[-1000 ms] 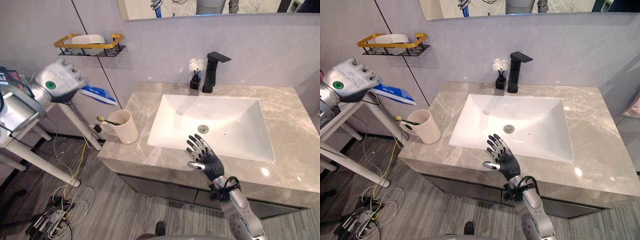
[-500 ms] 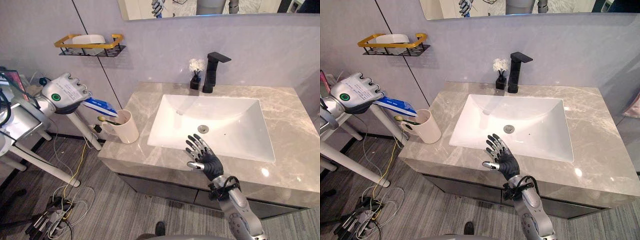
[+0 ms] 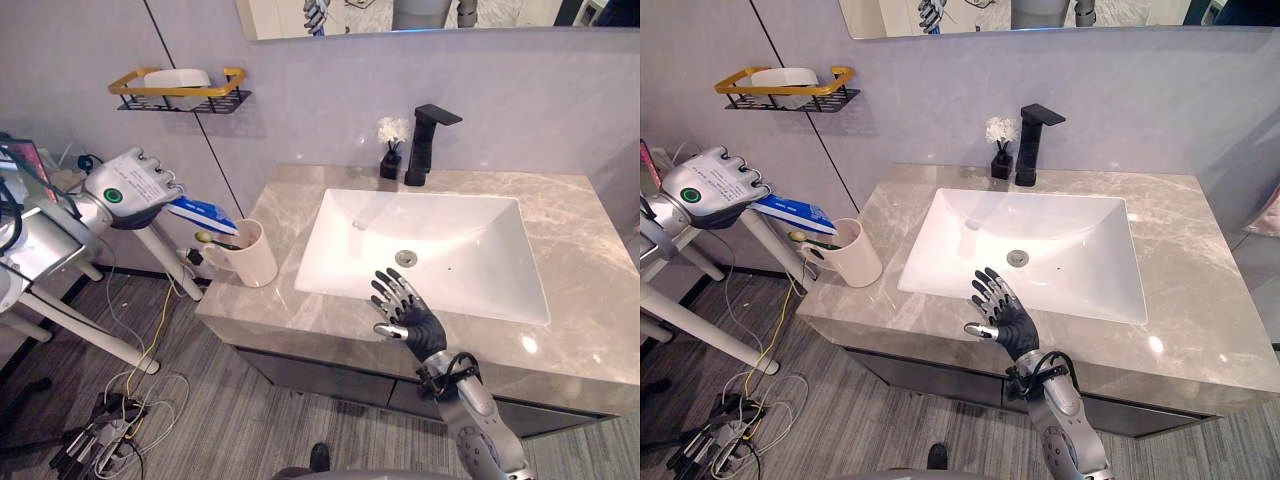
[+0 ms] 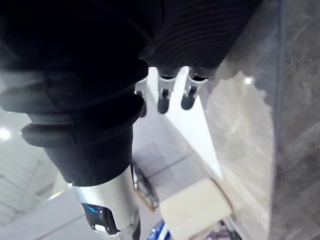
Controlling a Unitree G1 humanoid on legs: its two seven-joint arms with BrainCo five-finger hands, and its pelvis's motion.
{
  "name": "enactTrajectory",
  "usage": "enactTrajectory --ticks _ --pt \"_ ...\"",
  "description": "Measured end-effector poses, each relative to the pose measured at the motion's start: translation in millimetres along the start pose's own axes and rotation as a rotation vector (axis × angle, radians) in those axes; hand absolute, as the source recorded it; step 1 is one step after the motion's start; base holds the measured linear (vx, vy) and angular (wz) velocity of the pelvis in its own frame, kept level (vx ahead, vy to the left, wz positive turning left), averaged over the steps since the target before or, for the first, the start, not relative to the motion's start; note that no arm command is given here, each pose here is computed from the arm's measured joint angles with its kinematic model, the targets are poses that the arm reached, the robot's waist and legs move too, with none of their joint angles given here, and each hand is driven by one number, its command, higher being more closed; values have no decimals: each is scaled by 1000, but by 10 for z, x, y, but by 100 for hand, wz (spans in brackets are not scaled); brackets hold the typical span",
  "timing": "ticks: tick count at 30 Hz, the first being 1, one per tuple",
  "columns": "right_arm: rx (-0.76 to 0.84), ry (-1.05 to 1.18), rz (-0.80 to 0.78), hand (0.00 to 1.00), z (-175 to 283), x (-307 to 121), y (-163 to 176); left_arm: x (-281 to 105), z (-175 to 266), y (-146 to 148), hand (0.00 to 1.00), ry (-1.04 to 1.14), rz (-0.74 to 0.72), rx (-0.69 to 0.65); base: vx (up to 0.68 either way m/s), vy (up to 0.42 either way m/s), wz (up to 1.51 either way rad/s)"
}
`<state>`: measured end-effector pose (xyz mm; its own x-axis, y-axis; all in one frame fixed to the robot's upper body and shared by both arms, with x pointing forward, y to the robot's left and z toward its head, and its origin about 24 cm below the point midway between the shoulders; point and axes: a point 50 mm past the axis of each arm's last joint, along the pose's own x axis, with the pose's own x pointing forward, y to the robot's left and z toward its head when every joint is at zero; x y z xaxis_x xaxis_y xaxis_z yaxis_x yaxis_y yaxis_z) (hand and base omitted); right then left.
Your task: Organize washtable
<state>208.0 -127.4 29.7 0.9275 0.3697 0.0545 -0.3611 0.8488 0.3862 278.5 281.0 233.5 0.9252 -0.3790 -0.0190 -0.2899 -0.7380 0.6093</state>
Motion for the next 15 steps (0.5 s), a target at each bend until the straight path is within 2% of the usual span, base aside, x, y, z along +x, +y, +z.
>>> enactTrajectory --ticks 15 --pt "1 4 2 0 -4 -1 4 4 120 -26 100 -32 9 -33 0 0 0"
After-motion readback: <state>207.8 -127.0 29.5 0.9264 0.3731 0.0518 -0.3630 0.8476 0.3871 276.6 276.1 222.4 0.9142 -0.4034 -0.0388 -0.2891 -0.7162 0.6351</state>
